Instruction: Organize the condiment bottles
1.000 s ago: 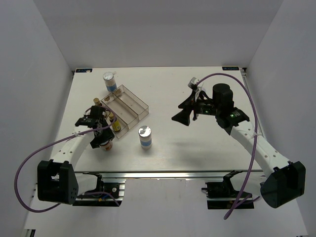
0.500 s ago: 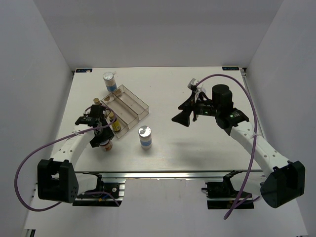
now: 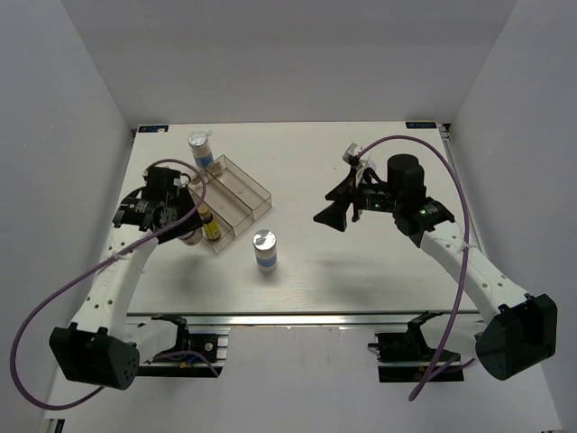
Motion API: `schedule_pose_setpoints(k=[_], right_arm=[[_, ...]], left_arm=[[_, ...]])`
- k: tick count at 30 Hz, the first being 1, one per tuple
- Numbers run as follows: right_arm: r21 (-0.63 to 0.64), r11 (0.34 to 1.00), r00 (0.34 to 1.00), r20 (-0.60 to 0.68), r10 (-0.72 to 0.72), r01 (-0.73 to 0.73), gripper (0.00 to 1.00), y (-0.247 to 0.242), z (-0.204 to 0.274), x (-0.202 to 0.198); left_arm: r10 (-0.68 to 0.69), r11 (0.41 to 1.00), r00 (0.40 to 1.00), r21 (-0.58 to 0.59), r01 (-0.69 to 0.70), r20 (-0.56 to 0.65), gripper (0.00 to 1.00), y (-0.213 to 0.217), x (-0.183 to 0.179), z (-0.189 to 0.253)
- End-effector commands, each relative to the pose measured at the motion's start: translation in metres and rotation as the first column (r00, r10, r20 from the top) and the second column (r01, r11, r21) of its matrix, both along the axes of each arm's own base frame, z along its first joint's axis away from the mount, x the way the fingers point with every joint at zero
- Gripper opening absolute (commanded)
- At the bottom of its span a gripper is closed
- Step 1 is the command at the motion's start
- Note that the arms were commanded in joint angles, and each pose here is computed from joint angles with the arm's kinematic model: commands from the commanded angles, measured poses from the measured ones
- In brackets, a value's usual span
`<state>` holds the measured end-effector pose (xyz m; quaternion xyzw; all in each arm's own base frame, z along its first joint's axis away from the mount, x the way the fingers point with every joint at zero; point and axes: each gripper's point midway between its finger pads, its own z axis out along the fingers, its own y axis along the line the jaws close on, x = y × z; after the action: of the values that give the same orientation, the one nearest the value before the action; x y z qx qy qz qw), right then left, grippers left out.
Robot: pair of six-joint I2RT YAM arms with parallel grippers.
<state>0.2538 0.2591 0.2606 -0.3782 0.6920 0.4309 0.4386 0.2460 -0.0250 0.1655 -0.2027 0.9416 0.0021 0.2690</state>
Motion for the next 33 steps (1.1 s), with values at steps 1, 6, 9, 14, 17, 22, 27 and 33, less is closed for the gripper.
schedule_pose_setpoints(k=[1, 6, 9, 14, 17, 22, 27, 33], right_arm=[[0.018, 1.000, 0.999, 0.036, 0.012, -0.013, 0.89, 0.001, 0.006, 0.002], [0.016, 1.000, 0.999, 0.036, 0.011, -0.011, 0.89, 0.002, 0.005, 0.003], [0.013, 1.000, 1.000, 0.030, 0.009, -0.010, 0.89, 0.002, 0.003, 0.003], [0.010, 1.000, 1.000, 0.022, 0.009, -0.010, 0.89, 0.002, 0.000, 0.004], [-0.001, 1.000, 0.999, 0.048, 0.011, -0.011, 0.89, 0.001, -0.001, 0.007], [-0.003, 1.000, 0.999, 0.050, 0.008, -0.008, 0.89, 0.001, -0.001, 0.007], [-0.003, 1.000, 0.999, 0.053, 0.009, -0.009, 0.89, 0.001, -0.001, 0.007], [-0.005, 1.000, 0.998, 0.066, 0.007, -0.006, 0.89, 0.000, 0.000, 0.007]], left_arm=[[-0.080, 0.997, 0.990, 0.012, 0.080, 0.114, 0.00, -0.008, 0.000, 0.051], [-0.108, 0.992, 0.975, -0.045, 0.119, 0.196, 0.00, -0.020, 0.002, 0.083], [-0.101, 0.991, 0.954, -0.052, 0.120, 0.281, 0.00, -0.022, 0.008, 0.109], [-0.086, 0.985, 0.893, -0.099, 0.144, 0.442, 0.00, -0.034, 0.037, 0.174], [-0.086, 0.979, 0.881, -0.124, 0.162, 0.466, 0.00, -0.044, 0.062, 0.189], [-0.068, 0.980, 0.849, -0.123, 0.155, 0.525, 0.00, -0.051, 0.111, 0.212], [-0.066, 0.993, 0.891, -0.062, 0.105, 0.450, 0.00, -0.049, 0.167, 0.175], [-0.072, 0.997, 0.930, 0.014, 0.072, 0.361, 0.00, -0.044, 0.204, 0.130]])
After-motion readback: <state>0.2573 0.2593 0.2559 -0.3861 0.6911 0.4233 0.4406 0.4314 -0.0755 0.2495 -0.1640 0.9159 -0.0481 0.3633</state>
